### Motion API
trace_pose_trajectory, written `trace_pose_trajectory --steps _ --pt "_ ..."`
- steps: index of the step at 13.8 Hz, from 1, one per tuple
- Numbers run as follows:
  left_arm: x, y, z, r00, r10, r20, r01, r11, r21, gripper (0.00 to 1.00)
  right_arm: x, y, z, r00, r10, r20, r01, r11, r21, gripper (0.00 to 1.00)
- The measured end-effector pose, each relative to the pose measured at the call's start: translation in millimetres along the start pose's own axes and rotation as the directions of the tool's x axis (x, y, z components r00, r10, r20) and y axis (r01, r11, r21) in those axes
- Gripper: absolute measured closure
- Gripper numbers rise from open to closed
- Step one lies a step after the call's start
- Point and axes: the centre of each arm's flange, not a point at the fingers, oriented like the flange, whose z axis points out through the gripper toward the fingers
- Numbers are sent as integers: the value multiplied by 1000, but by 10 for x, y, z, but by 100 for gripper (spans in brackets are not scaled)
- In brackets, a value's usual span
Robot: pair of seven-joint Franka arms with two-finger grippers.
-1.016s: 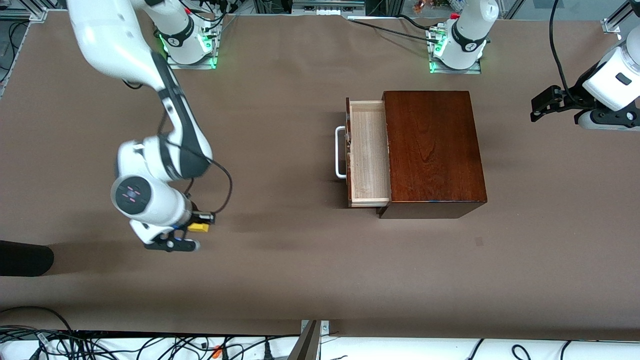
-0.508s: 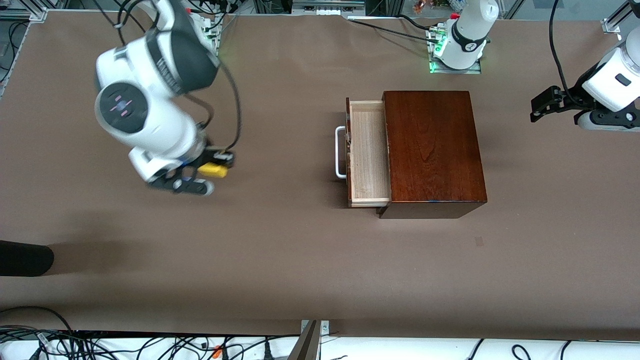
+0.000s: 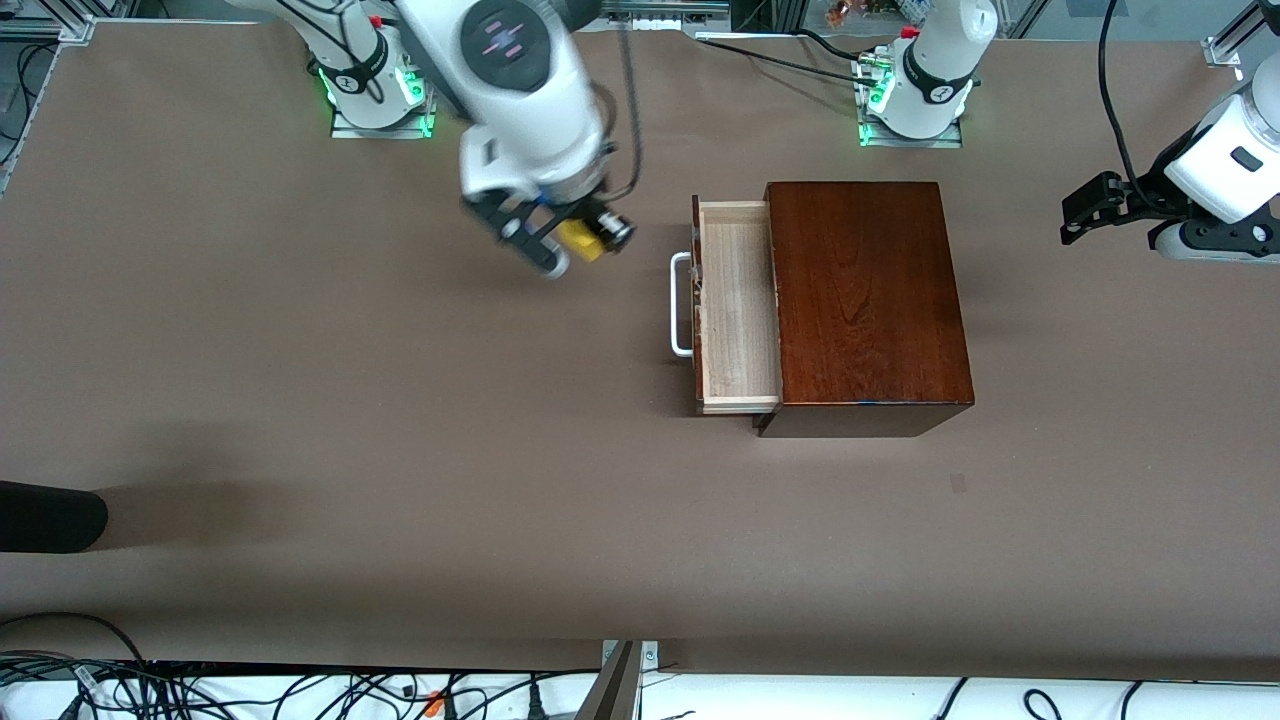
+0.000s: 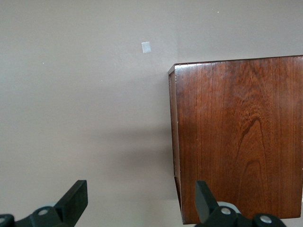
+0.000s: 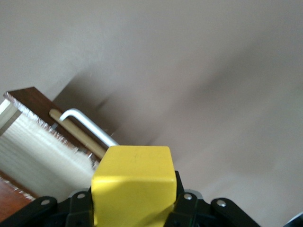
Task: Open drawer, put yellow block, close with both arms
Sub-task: 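Carry the yellow block with the right gripper over the open drawer, then lower the block into the drawer and open the right gripper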
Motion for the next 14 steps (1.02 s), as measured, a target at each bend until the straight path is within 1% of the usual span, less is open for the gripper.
trace_pose_trajectory --steps 2,3,5,7,8,10,12,14 --pt "-1 2 -4 1000 0 0 0 1000 0 0 -362 -109 192 988 155 7 -155 987 39 44" --pt "0 3 -8 1000 0 0 0 1000 0 0 -477 -171 310 972 234 16 -235 971 56 44" --pt "1 20 -22 1000 4 -3 -4 1000 0 0 -616 -291 549 929 368 31 -369 927 69 44" --pt "2 118 -48 1000 22 -8 -22 1000 2 0 -729 -445 834 868 494 46 -496 865 72 44" --pt "0 171 -59 999 31 -9 -31 1000 3 0 -788 -523 1002 840 539 52 -542 837 72 44" --pt "-3 210 -68 999 38 -9 -38 999 4 0 -875 -661 1343 800 596 64 -600 797 78 44" --pt "-11 206 -65 999 38 -1 -38 999 4 0 -933 -753 1576 778 623 83 -628 773 93 44" --pt "-24 205 -56 999 37 10 -37 999 4 0 -944 -803 1723 763 640 95 -647 756 101 44"
